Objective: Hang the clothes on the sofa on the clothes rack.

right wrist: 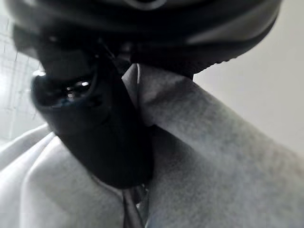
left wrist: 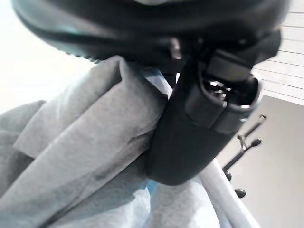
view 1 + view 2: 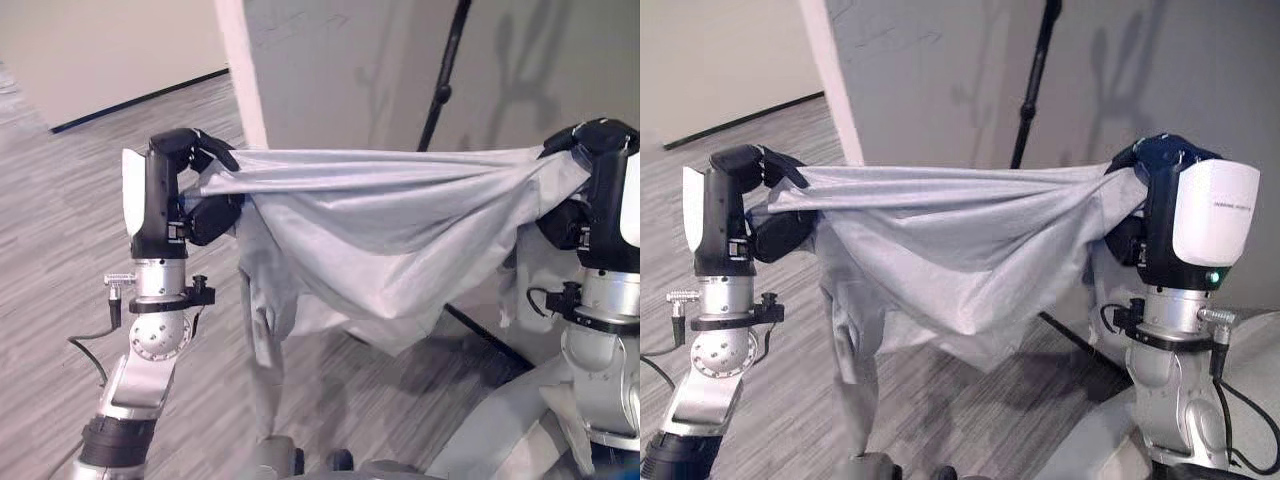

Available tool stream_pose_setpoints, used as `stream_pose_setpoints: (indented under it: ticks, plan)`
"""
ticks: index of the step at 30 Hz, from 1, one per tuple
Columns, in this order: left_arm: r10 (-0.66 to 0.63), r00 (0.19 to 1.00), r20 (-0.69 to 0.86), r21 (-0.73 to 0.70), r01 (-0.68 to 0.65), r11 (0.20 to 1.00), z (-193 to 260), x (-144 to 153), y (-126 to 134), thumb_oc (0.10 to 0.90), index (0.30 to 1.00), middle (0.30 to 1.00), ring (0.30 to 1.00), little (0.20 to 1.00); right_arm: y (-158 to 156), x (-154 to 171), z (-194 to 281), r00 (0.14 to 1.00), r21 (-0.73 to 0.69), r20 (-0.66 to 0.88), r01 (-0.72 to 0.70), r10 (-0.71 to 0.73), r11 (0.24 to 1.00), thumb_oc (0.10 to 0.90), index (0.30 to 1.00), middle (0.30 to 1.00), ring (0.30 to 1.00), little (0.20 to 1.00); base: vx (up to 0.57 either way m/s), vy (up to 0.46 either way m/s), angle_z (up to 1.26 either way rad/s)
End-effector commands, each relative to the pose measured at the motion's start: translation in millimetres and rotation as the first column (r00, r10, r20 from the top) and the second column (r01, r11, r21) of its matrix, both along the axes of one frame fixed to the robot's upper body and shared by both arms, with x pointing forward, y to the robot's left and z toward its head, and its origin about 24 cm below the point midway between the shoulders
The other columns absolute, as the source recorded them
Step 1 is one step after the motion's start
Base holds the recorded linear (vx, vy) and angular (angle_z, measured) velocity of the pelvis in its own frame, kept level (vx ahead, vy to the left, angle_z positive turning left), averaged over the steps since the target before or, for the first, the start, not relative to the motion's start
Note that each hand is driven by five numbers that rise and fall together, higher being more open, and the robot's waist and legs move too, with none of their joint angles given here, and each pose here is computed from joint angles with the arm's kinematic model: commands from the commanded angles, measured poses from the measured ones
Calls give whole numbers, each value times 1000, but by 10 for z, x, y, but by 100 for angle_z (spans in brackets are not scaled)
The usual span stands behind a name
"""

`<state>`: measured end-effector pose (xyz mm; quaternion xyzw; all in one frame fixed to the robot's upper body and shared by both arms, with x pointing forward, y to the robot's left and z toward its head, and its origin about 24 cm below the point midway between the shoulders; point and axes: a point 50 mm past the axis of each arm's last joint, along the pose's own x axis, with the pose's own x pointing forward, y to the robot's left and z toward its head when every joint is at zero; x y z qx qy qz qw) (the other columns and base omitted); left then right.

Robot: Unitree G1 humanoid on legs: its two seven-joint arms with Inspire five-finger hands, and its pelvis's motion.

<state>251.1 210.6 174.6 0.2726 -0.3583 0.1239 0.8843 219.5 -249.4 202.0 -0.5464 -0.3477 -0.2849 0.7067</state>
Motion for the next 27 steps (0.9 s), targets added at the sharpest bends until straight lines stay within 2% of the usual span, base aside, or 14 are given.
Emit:
stream_pose_setpoints:
  ticks: [1, 6, 12, 17, 24, 27]
  plan:
    - [162, 968, 192, 4, -166, 986, 383, 123, 248, 400, 300, 300, 300, 300, -137, 40, 508, 960, -27, 269, 94, -84, 995, 400, 300, 300, 300, 300, 196, 280, -78]
    - [187, 954, 236, 91, -213, 973, 525, 211, 272, 400, 300, 300, 300, 300, -81, 212, 781, 940, -81, 334, 105, -73, 991, 400, 300, 300, 300, 300, 216, 115, -146]
    - [215, 950, 226, 139, -250, 958, 669, 490, 254, 400, 300, 300, 300, 300, -348, 388, 905, 928, -28, 306, 232, -213, 972, 400, 300, 300, 300, 300, 144, 230, -55]
    - [296, 929, 222, 138, -330, 934, 752, 650, 358, 400, 300, 300, 300, 300, -544, 497, 1023, 906, -3, 293, 319, -304, 948, 400, 300, 300, 300, 300, 122, 139, -52]
    - [338, 915, 220, 129, -370, 920, 788, 728, 384, 400, 300, 300, 300, 300, -790, 575, 937, 895, 21, 206, 401, -396, 916, 400, 300, 300, 300, 300, 64, 66, -19]
    - [330, 925, 189, 130, -357, 925, 733, 786, 336, 400, 300, 300, 300, 300, -980, 615, 776, 882, 35, 112, 456, -457, 889, 400, 300, 300, 300, 300, 27, 11, -1]
